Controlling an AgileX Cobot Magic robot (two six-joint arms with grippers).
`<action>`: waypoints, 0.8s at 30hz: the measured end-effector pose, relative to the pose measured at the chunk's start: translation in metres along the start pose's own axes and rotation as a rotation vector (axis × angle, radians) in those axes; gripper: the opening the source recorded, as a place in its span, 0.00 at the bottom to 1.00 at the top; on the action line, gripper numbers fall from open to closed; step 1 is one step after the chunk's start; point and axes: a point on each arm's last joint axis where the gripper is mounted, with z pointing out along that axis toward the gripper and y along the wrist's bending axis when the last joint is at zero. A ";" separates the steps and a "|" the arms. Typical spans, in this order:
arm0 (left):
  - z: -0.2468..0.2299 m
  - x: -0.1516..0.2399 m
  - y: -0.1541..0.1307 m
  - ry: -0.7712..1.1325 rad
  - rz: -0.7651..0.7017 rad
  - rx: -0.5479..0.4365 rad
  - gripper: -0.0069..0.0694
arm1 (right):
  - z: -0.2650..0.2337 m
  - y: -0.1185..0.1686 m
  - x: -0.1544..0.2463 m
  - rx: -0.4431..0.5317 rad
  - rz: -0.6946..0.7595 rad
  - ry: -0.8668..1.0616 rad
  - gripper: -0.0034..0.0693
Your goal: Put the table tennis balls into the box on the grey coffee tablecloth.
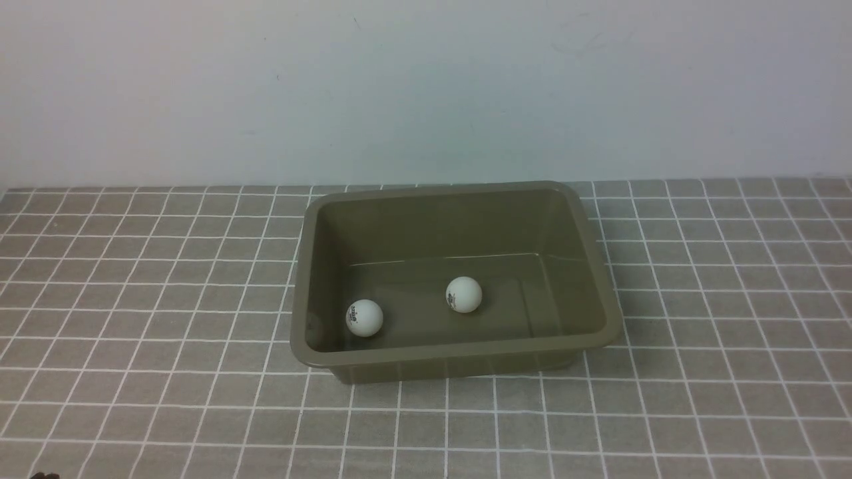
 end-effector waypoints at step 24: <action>0.000 0.000 0.000 0.003 -0.002 -0.001 0.08 | 0.001 -0.032 0.104 0.409 -0.102 0.353 0.03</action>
